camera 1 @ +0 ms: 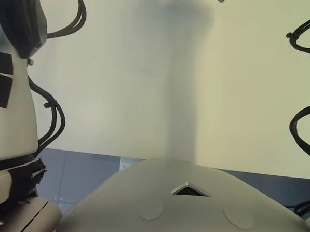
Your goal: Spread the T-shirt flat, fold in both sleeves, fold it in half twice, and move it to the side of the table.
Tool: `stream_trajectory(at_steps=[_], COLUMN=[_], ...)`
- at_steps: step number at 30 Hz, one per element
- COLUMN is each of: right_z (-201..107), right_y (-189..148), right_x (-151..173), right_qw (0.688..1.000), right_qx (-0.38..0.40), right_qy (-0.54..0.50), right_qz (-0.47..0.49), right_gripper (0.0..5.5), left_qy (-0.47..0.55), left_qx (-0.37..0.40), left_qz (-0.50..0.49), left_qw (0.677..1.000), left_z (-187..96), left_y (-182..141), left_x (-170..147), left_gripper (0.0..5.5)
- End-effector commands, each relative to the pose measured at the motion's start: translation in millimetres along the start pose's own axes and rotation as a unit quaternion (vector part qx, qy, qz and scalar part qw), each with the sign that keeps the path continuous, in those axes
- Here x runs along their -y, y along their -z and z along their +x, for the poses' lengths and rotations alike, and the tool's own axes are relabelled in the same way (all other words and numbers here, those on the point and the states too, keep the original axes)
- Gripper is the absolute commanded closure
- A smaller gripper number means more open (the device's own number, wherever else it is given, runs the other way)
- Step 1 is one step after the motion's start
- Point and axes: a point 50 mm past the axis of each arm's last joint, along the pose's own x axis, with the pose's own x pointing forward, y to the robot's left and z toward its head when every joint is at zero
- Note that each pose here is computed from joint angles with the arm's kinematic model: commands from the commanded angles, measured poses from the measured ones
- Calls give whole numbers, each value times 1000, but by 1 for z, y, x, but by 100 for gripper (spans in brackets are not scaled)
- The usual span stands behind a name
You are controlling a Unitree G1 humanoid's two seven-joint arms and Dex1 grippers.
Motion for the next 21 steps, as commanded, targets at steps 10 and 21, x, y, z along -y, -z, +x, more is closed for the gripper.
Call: stream_trajectory(at_steps=[10, 21], right_z=[-214, -294], right_y=[58, 92], right_x=[-125, -171], right_qw=[685, 631], right_qx=[-59, -219], right_qy=[-716, -708], right_qz=[117, 228], right_gripper=[548, 548], left_qy=[761, 766], left_qx=[-117, -220], left_qz=[-125, -18], left_qw=[626, 604], left_z=[-239, -337], left_y=[70, 102], left_x=[97, 186], left_gripper=[550, 550])
